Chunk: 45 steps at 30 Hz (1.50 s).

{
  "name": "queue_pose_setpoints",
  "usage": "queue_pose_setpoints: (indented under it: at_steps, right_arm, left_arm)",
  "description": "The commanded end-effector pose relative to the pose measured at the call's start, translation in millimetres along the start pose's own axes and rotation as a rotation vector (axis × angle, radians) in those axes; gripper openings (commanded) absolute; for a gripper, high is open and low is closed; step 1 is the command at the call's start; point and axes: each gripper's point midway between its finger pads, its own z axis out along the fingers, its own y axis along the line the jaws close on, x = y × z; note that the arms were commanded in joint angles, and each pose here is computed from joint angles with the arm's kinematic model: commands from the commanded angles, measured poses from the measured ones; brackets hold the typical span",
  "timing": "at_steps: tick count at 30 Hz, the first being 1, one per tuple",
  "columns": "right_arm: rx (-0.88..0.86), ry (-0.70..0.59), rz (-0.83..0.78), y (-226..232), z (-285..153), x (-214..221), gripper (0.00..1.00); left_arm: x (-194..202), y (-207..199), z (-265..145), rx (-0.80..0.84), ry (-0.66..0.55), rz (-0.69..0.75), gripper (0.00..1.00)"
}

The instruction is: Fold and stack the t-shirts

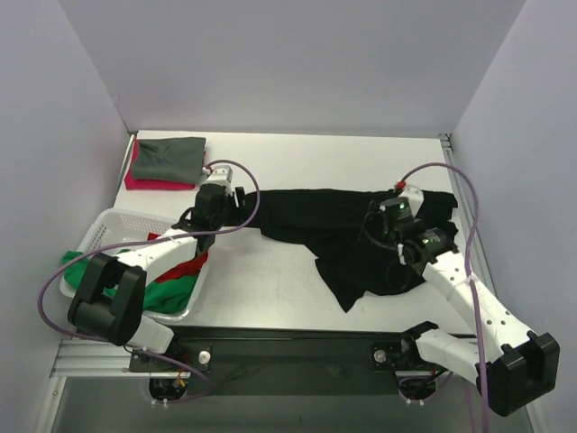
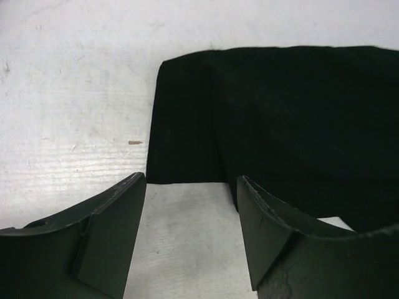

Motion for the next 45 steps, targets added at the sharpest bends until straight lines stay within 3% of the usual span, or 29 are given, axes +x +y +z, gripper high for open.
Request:
queue_pose_setpoints:
  at_steps: [1, 7, 11, 16, 37, 45]
  right_arm:
    - [-0.043, -0.028, -0.019, 21, -4, 25, 0.75]
    - [-0.082, 0.029, -0.108, 33, -7, 82, 0.7]
    - [-0.091, 0.042, -0.135, 35, -9, 99, 0.7]
    - [-0.078, 0.058, -0.15, 34, -7, 113, 0.7]
    - [-0.03, 0.055, -0.178, 30, 2, 117, 0.71]
    - [-0.042, 0.058, -0.177, 32, 1, 117, 0.71]
  left_arm:
    - [-10, -1, 17, 0.002, -0.024, -0.01, 0.7]
    - [-7, 13, 46, -0.088, 0.009, 0.022, 0.6]
    - [1, 22, 58, -0.14, 0.056, 0.046, 0.53]
    - [17, 35, 65, -0.207, 0.113, 0.064, 0.52]
    - [55, 42, 56, -0.221, 0.229, 0.107, 0.5]
    - [61, 41, 65, -0.232, 0.247, 0.126, 0.42]
